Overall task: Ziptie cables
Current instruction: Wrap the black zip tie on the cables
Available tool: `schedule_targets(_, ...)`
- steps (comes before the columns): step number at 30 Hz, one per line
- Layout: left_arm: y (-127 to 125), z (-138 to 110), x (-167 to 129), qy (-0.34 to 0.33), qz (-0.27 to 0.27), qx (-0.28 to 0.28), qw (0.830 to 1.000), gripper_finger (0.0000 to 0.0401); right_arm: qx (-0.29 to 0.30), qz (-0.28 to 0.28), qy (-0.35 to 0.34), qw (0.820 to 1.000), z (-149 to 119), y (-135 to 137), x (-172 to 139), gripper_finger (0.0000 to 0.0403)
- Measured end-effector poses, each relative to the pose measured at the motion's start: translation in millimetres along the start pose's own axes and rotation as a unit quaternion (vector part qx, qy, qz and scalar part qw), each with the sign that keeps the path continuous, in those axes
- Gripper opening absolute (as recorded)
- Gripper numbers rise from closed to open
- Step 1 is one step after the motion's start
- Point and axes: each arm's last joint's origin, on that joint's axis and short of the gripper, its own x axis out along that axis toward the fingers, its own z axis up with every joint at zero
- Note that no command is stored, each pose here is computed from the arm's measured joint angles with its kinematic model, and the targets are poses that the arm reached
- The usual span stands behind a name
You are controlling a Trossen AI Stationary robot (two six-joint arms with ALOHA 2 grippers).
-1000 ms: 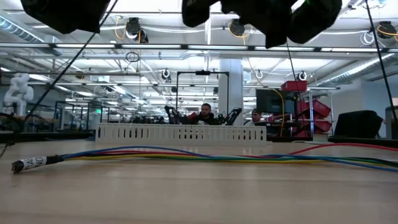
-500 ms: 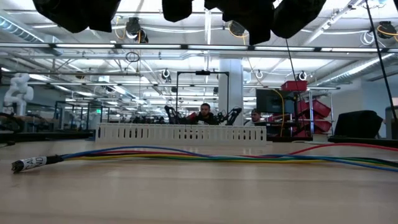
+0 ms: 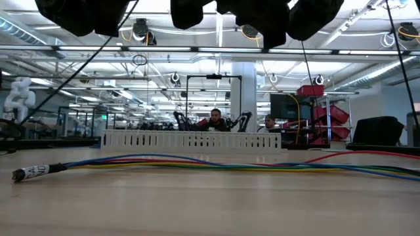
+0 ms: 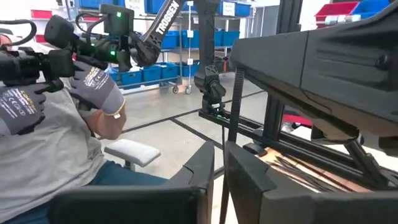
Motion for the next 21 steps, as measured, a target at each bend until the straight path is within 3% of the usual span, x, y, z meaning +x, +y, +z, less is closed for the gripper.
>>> schedule_targets(6, -5, 7, 7, -0.025, -0.005, -0.006, 1.000, 0.0010, 0.013, 0.006, 0.054, 0.998, -17, -1, -6, 0.0047)
schedule_targets(15, -11, 11, 12, -0.037, -0.013, 0.044, 0.998, 0.0010, -0.018, 0.025, 0.017, 0.999, -26, 12, -14, 0.0058)
schedule_targets(18, -7, 12, 12, -0.022, 0.038, 0.044, 0.998, 0.0010, -0.008, 0.018, 0.004, 1.000, -30, 17, -17, 0.0059)
schedule_targets(21, 0, 14, 11, 0.004, 0.147, 0.027, 0.989, 0.0010, 0.002, -0.040, -0.004, 0.999, -35, 17, -23, 0.0059)
